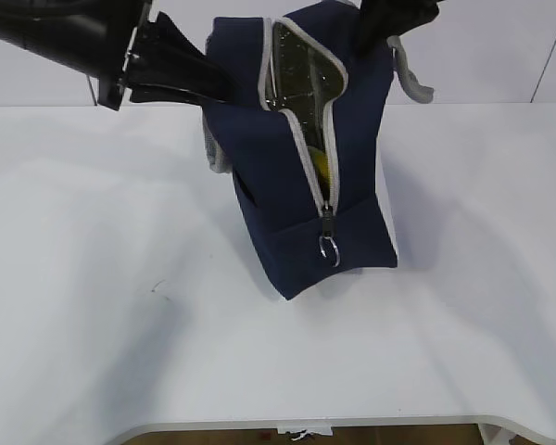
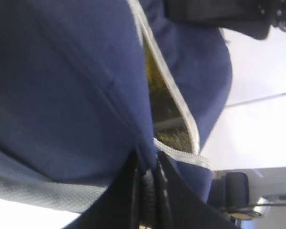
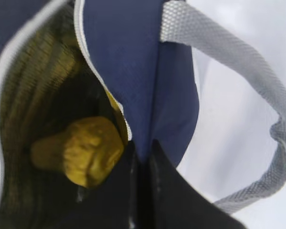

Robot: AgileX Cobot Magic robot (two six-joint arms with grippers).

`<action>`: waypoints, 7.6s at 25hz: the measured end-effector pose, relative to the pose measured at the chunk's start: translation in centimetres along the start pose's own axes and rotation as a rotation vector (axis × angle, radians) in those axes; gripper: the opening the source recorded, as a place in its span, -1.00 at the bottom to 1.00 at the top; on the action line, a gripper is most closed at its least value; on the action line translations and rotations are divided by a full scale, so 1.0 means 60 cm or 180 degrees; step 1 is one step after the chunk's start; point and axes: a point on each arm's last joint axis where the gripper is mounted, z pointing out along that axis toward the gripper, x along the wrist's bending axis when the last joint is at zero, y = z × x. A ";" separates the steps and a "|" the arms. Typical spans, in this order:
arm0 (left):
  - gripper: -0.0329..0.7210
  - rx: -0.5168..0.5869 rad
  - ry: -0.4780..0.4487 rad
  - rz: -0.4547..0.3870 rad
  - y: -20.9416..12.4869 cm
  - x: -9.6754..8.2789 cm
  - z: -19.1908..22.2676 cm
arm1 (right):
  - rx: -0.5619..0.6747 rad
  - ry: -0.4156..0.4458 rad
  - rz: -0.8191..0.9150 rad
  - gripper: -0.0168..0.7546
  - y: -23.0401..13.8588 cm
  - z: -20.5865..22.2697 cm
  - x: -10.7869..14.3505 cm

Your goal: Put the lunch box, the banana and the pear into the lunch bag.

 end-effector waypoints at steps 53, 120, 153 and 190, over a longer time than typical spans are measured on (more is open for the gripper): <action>0.12 0.0383 0.1328 0.0189 -0.048 -0.056 -0.069 | -0.0329 0.0024 -0.0176 0.18 -0.112 -0.132 0.023; 0.10 0.0431 0.1857 0.0364 -0.061 -0.065 -0.103 | -0.1815 0.0227 -0.0879 0.17 -0.482 0.192 0.024; 0.03 0.0429 0.1859 0.0357 -0.061 -0.065 -0.103 | -0.2064 0.0307 -0.0695 -0.27 -0.481 0.250 0.020; -0.07 0.0421 0.1859 0.0305 -0.061 -0.066 -0.102 | -0.2384 0.0367 -0.0638 -0.95 -0.491 0.199 0.019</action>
